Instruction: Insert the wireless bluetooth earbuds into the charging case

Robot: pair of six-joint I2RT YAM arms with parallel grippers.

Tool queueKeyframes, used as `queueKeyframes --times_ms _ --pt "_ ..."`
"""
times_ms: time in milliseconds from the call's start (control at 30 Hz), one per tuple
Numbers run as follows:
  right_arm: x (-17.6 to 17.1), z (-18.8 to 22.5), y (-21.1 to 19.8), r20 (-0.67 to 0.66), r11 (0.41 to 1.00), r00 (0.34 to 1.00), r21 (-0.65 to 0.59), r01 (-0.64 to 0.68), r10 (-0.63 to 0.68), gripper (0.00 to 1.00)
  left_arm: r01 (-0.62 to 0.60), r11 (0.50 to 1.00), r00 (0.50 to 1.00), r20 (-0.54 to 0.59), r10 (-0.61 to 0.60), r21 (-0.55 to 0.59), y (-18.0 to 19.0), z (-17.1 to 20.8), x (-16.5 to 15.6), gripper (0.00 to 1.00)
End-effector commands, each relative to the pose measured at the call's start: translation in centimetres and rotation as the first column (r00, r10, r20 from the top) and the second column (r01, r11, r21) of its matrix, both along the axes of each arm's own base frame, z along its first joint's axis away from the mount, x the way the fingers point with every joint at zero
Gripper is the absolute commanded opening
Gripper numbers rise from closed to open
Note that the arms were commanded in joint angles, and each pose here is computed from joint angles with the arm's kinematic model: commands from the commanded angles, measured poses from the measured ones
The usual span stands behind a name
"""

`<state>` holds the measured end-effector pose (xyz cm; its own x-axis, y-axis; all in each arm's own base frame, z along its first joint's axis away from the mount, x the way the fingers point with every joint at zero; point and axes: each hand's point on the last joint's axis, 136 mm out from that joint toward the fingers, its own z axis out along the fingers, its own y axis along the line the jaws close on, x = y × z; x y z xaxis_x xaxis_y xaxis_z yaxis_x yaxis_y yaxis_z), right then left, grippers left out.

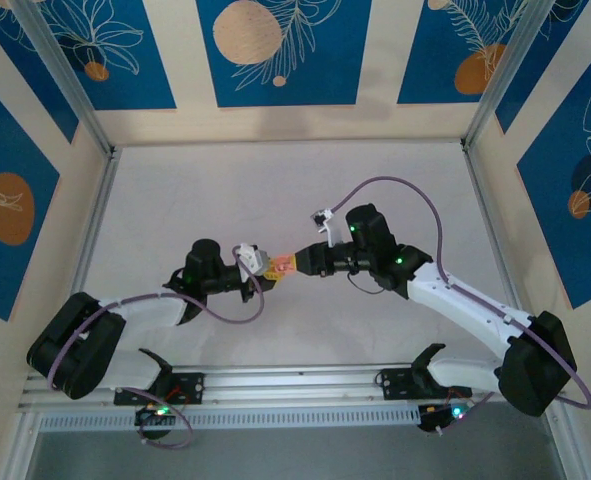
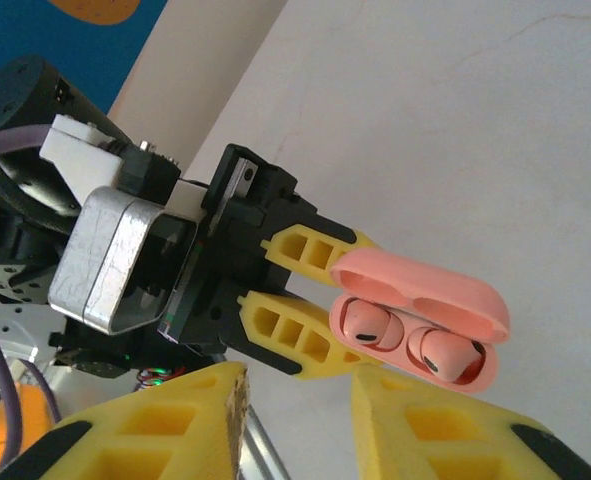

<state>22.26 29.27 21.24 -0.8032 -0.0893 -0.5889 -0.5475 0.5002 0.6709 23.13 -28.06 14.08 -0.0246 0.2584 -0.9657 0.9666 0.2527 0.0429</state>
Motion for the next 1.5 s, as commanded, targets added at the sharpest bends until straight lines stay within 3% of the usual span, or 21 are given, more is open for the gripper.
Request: queueKeyframes --times_ms 0,500,933,1167,1467 --pt "-0.5 0.0 0.8 -0.071 0.999 0.997 0.021 -0.028 0.029 0.31 0.038 0.999 0.997 0.073 -0.036 -0.021 -0.6 1.4 -0.5 0.18" --pt "0.3 -2.3 1.6 -0.124 0.999 0.992 -0.036 -0.001 -0.003 0.20 0.048 0.998 0.997 0.064 -0.046 -0.029 -1.2 1.9 -0.6 0.18" --pt "-0.1 -4.2 2.4 -0.149 0.996 0.989 -0.084 -0.031 0.018 0.18 0.052 0.998 0.996 0.068 -0.049 -0.039 -1.4 2.4 -1.0 0.17" --pt "0.2 -2.0 1.7 -0.005 0.998 0.999 -0.050 -0.041 0.041 0.24 0.046 0.997 0.997 0.058 -0.043 -0.058 -1.4 2.5 -1.0 0.18" --pt "0.7 1.3 -1.6 0.289 0.994 0.952 0.009 -0.108 0.101 0.41 0.064 0.993 0.997 0.046 -0.060 -0.100 -1.4 2.4 -1.5 0.18"
